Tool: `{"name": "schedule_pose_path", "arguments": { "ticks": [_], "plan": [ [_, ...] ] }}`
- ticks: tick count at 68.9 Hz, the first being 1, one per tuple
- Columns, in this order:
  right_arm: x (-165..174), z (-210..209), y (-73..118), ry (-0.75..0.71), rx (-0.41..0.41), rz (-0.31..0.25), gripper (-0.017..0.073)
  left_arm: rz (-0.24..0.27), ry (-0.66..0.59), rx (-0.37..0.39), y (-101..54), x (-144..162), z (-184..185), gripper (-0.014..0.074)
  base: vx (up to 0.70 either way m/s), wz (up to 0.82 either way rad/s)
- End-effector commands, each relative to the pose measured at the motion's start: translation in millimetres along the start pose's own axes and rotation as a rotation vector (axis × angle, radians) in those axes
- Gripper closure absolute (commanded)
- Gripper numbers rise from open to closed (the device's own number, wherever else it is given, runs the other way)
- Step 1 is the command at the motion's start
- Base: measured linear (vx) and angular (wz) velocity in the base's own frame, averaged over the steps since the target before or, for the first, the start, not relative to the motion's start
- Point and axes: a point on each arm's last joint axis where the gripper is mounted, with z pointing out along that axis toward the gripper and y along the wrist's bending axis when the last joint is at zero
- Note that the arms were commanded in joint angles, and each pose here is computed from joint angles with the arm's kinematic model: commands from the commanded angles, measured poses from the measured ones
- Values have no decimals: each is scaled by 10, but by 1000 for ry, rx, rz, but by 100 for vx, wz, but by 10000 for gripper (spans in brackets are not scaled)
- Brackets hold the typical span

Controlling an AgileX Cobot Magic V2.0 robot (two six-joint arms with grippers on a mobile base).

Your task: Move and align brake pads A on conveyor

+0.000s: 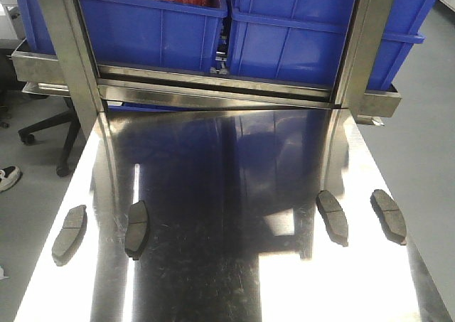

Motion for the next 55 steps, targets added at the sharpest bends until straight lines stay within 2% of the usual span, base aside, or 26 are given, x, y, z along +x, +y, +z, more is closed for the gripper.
{"name": "schedule_pose_path", "arguments": {
  "ticks": [1, 4, 11, 19, 24, 29, 46, 55],
  "plan": [
    [-3, -3, -3, -67, 1, -14, 569, -9, -91, 1, 2, -165, -21, 547, 0, 0],
    [-3, -3, -3, -67, 1, -14, 569, -9, -91, 1, 2, -166, -21, 511, 0, 0],
    [-3, -3, -3, -67, 1, -14, 569, -9, -86, 1, 2, -161, -21, 353, 0, 0],
    [-3, -3, -3, -67, 1, -14, 569, -9, -79, 1, 2, -155, -20, 89, 0, 0],
    [-3, -3, -3, -67, 1, -14, 569, -9, -79, 1, 2, -155, -20, -47, 0, 0],
    [-3, -3, -3, -67, 1, -14, 569, -9, -79, 1, 2, -155, -20, -141, 0, 0],
    [-3, -3, -3, -67, 1, -14, 569, -23, -85, 5, -1, -161, -15, -87, 0, 0],
    [-3, -3, -3, -67, 1, -14, 569, -21, -5, 6, -2, -190, 132, -50, 0, 0]
  ]
}}
